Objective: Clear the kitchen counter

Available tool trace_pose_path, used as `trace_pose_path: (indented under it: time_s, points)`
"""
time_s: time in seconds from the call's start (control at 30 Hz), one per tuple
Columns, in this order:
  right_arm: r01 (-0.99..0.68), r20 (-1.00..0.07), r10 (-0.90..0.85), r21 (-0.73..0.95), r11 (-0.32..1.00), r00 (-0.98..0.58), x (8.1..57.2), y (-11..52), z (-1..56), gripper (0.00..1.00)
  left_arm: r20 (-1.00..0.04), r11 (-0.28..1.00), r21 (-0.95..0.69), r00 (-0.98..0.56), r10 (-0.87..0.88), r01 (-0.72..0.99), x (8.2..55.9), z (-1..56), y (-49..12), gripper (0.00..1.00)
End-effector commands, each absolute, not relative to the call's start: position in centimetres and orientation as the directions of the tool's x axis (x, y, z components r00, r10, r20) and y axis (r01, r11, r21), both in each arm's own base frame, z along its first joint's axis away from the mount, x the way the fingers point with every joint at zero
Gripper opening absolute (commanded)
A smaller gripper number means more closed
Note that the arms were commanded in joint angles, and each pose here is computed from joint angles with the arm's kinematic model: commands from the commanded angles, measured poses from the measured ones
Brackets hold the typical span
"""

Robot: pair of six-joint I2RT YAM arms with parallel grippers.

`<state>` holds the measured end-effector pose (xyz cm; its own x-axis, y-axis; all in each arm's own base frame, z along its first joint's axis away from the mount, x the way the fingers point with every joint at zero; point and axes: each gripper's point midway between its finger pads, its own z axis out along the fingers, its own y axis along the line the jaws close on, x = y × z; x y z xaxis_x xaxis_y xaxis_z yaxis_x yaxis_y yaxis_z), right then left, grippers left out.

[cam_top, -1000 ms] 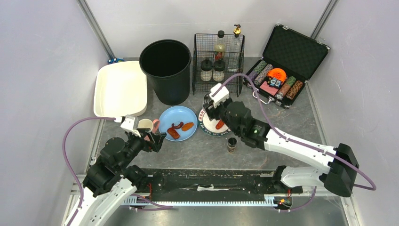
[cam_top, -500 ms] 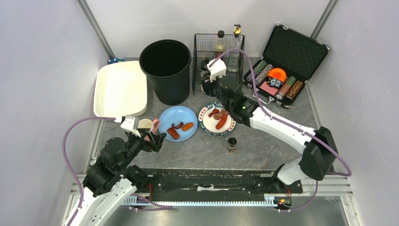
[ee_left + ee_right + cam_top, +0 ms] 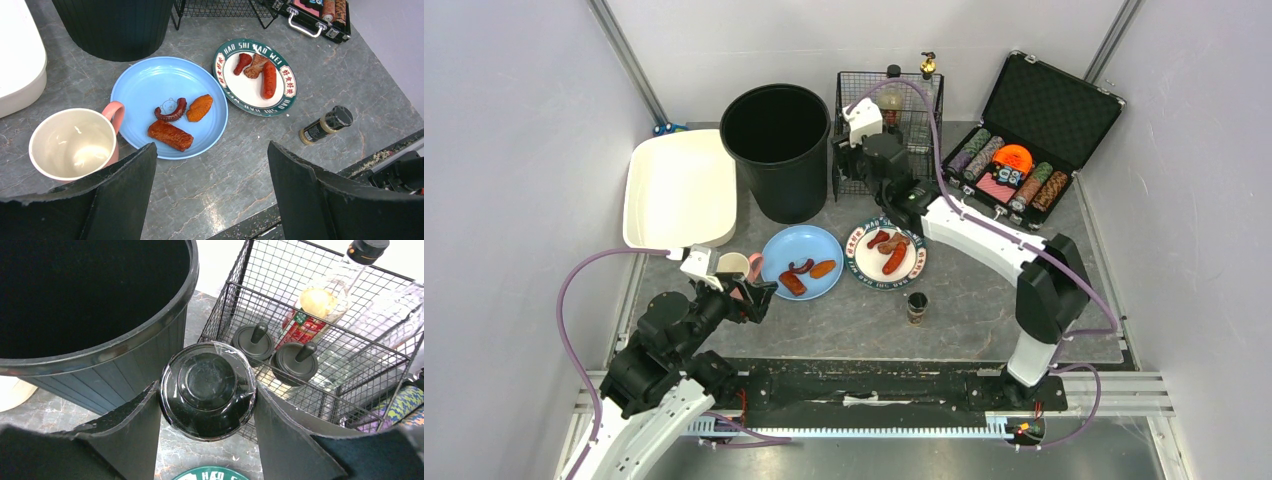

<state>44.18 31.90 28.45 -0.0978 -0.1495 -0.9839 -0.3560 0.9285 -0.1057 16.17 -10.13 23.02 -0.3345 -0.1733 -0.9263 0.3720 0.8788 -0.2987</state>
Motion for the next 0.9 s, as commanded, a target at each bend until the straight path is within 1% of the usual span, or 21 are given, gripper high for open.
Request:
trace_pose_path:
  time_s: [0.0, 0.4, 0.87]
  points:
    - [-0.318, -0.999, -0.044, -0.046, 0.947, 0.013, 46.2, 32.3, 33.8, 0.00, -0.940, 0.873, -0.271, -0.305, -0.150, 0.405, 16.3, 23.4, -10.4, 0.87]
    - [-0.282, -0.999, -0.026, -0.019, 0.959, -0.024, 49.9, 32.7, 31.5, 0.00, -0.940, 0.873, -0.271, -0.307, -0.149, 0.405, 16.3, 23.3, -10.5, 0.87]
    - [-0.241, -0.997, -0.017, 0.003, 0.971, -0.079, 52.3, 31.8, 27.5, 0.00, -0.938, 0.871, -0.271, -0.314, -0.145, 0.409, 16.4, 23.2, -10.7, 0.87]
